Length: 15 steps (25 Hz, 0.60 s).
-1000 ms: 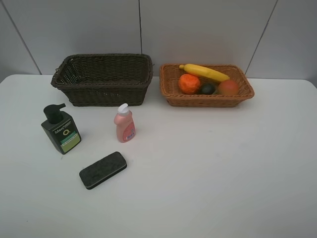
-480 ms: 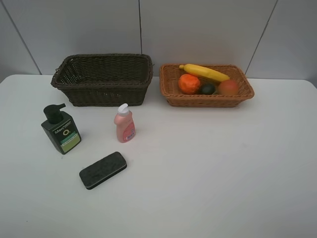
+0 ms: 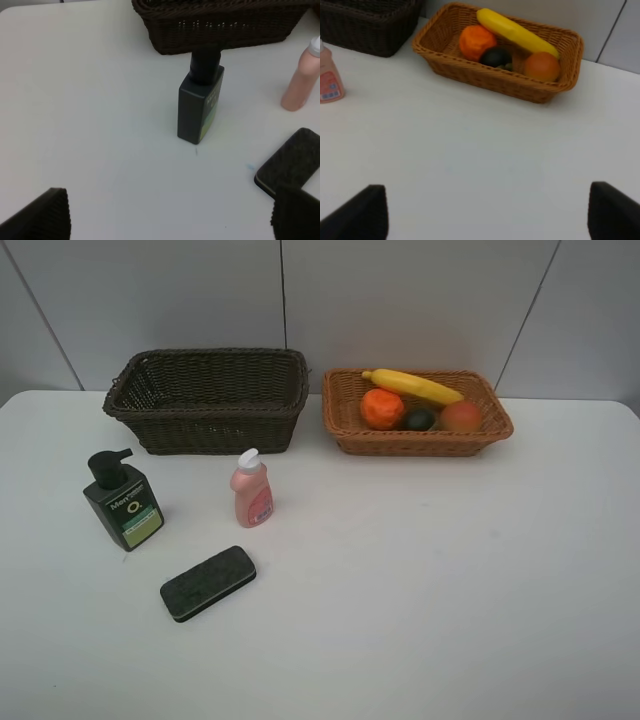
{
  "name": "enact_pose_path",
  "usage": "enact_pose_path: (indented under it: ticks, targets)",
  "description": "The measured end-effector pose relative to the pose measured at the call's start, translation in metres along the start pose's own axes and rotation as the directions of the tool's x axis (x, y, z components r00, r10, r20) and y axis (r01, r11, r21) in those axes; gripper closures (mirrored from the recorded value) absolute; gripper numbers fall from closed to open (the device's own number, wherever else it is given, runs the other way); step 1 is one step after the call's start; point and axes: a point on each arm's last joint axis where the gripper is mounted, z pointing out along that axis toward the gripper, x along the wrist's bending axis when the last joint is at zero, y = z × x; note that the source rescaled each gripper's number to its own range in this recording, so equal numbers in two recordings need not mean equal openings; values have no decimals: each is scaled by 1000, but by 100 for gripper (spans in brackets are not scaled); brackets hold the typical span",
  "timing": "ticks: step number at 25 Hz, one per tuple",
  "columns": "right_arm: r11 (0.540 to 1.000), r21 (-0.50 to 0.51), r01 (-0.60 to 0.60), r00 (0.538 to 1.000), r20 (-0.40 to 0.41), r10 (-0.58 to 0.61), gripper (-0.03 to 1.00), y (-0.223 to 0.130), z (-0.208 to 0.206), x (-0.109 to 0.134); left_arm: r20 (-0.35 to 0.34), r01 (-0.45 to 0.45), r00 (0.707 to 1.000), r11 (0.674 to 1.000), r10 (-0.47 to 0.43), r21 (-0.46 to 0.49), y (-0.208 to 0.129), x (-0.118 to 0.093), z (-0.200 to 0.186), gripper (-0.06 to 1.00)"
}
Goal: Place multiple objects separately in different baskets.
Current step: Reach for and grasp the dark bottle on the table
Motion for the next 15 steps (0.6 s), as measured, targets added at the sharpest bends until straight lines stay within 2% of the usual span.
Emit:
enact_pose_path:
  ticks: [3, 7, 15]
  targets:
    - [997, 13, -72, 992, 102, 70, -3, 0, 1, -3, 0, 0, 1000, 1000, 0, 0, 0, 0, 0, -6]
    - [984, 8, -176, 951, 262, 167, -3, -1, 1, -9, 0, 0, 1000, 1000, 0, 0, 0, 0, 0, -6]
    - [967, -17, -254, 916, 318, 246, -3, -3, -1, -17, 0, 0, 1000, 1000, 0, 0, 0, 0, 0, -6]
